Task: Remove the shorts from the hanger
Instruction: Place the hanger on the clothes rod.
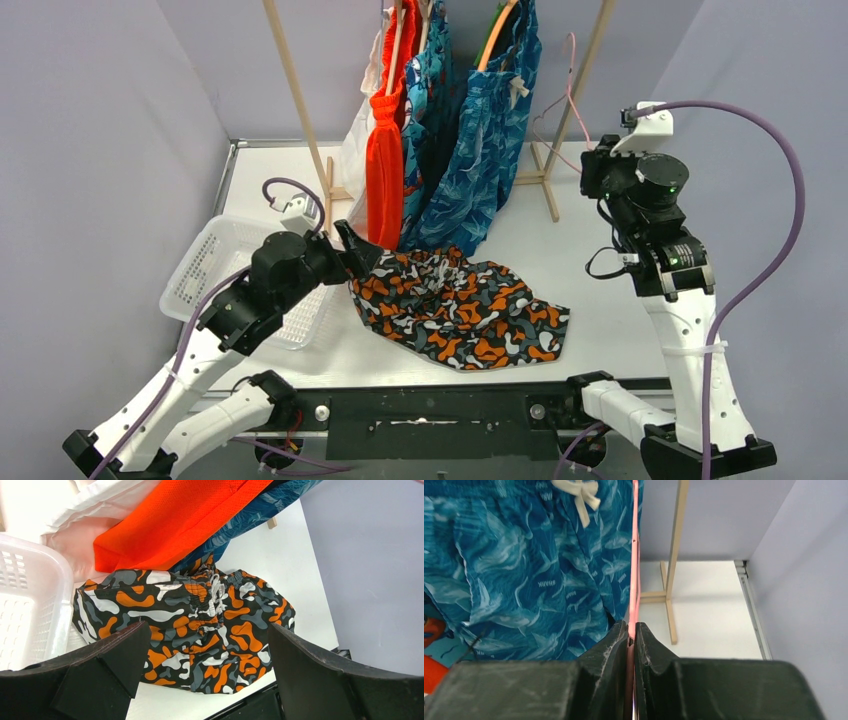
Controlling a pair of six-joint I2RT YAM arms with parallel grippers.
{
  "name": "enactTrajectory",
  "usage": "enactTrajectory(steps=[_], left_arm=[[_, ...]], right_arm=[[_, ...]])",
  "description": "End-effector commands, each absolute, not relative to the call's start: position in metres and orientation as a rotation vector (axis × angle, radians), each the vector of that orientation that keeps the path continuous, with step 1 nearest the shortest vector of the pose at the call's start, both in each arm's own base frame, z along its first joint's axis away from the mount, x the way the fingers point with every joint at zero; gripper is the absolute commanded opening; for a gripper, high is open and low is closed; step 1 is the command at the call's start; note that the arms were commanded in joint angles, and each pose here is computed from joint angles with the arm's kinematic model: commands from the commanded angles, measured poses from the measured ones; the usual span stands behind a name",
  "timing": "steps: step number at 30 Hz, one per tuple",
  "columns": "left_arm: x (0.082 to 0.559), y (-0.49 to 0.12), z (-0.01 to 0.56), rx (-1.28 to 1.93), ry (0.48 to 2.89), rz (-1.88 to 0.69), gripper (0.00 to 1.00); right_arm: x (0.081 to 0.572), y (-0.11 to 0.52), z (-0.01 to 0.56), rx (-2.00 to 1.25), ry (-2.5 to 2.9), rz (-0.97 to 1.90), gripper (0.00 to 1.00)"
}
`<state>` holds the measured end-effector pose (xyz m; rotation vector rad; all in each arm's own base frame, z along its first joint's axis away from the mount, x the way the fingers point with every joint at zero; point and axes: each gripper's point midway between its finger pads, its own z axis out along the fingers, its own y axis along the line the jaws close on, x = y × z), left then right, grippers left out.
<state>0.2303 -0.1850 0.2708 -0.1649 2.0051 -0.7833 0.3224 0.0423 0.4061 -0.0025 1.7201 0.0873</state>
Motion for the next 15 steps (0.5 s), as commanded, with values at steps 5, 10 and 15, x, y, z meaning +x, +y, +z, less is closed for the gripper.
enactTrajectory(steps=[5, 10, 15], left_arm=[[0.235, -0.185, 0.277, -0.192, 1.985, -0.789, 0.88], [0.236, -0.185, 0.275, -0.193, 1.991, -0.786, 0.88], [0.237, -0.187, 0.274, -0.200, 1.990, -0.796, 0.88]], right_arm=[[0.313, 0.038, 0.497, -0.027, 1.383, 0.083, 0.00], [0.300, 0.027, 0.527, -0.014, 1.247, 0.025, 0.00], [0.309, 0.030, 0.540, -0.030, 1.209, 0.020, 0.00]])
